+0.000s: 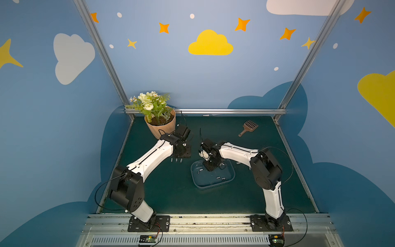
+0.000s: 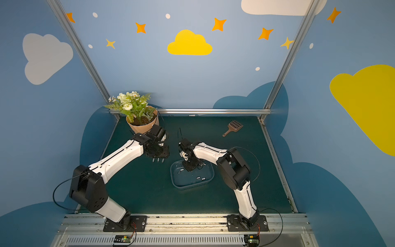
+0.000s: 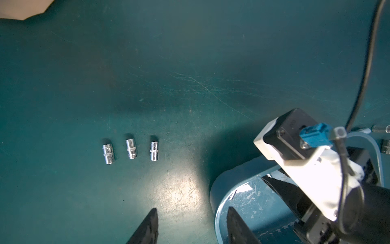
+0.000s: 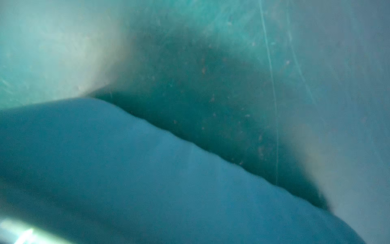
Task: Take out the socket from the storage box
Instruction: Pick up the socket head from the storage box.
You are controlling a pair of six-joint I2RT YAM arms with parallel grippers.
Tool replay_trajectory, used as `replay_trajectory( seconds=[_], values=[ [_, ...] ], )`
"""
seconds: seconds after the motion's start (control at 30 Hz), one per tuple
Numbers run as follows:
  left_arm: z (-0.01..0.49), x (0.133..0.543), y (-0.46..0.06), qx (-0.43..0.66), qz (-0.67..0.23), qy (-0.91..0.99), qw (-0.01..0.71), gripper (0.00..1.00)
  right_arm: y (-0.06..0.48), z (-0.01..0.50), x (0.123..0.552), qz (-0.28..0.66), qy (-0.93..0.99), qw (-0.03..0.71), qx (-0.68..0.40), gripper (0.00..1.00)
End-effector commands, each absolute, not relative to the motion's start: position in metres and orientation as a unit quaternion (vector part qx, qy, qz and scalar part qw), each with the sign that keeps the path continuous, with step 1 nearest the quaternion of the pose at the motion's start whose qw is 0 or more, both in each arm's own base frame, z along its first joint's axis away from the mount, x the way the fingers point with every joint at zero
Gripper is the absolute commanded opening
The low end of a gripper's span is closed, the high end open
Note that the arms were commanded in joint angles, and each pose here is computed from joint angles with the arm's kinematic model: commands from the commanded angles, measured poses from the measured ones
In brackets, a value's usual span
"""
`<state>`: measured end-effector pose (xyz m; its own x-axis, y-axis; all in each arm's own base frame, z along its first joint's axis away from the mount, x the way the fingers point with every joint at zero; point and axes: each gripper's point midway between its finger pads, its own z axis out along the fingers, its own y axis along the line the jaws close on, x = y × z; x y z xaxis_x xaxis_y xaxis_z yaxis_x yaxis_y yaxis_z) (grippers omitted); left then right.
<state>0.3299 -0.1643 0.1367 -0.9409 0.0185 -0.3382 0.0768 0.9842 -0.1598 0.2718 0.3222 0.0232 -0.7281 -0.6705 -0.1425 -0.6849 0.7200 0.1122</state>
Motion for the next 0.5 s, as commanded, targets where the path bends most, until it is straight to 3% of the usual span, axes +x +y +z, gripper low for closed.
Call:
replay_trajectory(
  seconds=[0.0,0.27,0.47],
  values=[
    [0.143,0.327,-0.161,0.023,-0.086,0.980,0.178,0.53,0.322,0.015,0.270,0.071,0.929,0.034,-0.362,0.23],
    [0.145,0.330,-0.161,0.023,-0.086,0.979,0.181,0.54,0.322,0.034,0.269,0.076,0.926,0.046,-0.367,0.07],
    [0.151,0.336,-0.161,0.031,-0.083,0.978,0.190,0.54,0.314,0.082,0.270,0.091,0.922,0.083,-0.368,0.05]
  ],
)
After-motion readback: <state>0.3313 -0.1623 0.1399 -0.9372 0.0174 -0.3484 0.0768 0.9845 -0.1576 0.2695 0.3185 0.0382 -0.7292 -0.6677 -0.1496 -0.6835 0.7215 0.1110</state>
